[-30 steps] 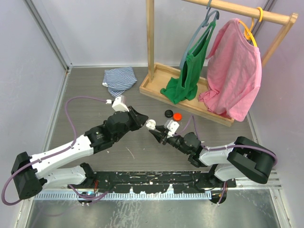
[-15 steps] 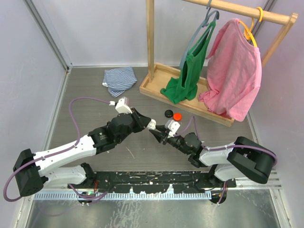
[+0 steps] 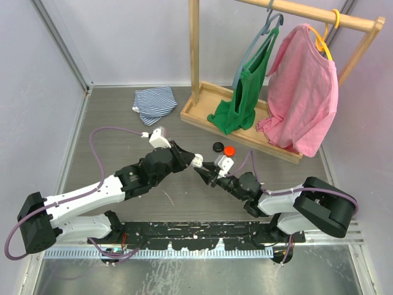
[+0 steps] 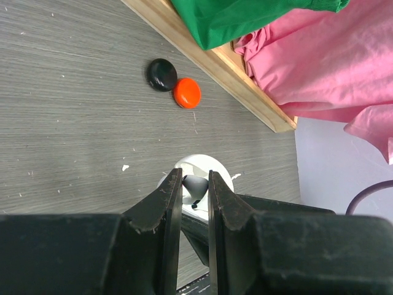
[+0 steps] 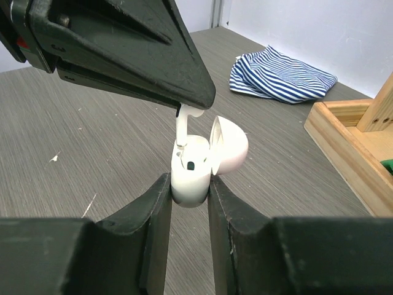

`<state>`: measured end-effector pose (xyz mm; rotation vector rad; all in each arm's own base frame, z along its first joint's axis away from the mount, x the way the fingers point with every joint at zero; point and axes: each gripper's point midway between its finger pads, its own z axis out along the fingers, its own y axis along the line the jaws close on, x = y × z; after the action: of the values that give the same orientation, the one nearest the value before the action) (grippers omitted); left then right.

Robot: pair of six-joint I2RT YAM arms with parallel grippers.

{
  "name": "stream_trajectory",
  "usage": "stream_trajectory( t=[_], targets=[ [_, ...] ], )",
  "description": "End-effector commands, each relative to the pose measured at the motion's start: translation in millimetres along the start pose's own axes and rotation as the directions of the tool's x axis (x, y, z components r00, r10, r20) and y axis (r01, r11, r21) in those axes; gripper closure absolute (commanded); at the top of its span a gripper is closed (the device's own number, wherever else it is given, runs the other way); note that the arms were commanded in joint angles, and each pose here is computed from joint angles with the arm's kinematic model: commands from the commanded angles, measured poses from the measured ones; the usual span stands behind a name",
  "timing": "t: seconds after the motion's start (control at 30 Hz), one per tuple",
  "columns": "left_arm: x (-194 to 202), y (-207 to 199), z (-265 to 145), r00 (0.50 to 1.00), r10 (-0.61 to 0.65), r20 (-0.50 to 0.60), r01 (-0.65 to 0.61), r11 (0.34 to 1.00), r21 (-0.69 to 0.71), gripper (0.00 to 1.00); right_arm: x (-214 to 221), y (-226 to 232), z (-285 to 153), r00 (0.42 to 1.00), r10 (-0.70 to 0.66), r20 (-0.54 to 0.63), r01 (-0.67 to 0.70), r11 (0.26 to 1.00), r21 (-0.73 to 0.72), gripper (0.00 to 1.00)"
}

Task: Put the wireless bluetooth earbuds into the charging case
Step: Place the earbud in the charging case.

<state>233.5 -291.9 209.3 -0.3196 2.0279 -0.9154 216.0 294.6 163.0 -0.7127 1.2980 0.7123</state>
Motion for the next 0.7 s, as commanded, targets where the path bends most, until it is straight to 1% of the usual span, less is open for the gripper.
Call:
stream_trajectory(
  t=[0.0,0.17,0.37,0.67],
  targets=[
    [-6.2,-3.3,0.6,0.999,-0.005,0.032,0.005,1.000,-0.001,0.90,-24.8,-5.4,1.6,0.995,0.006,0.096,-0.009,1.000,0.025,0.99],
    [-5.1,-3.3,1.2,1.000,-0.010,0.029,0.010,1.000,-0.001,0.90,-25.7,-4.5,1.8,0.995,0.008,0.099,-0.010,1.000,0.020,0.99],
    [-0.7,-7.1,5.9,0.998,-0.052,0.026,0.052,0.998,0.027,0.89,-25.1,-3.4,1.7,0.995,0.009,0.098,-0.011,1.000,0.014,0.99],
    [-4.4,-8.2,5.0,0.996,-0.070,0.049,0.069,0.997,0.037,0.90,-26.9,-3.6,1.4,0.995,0.009,0.104,-0.011,1.000,0.014,0.99]
  ],
)
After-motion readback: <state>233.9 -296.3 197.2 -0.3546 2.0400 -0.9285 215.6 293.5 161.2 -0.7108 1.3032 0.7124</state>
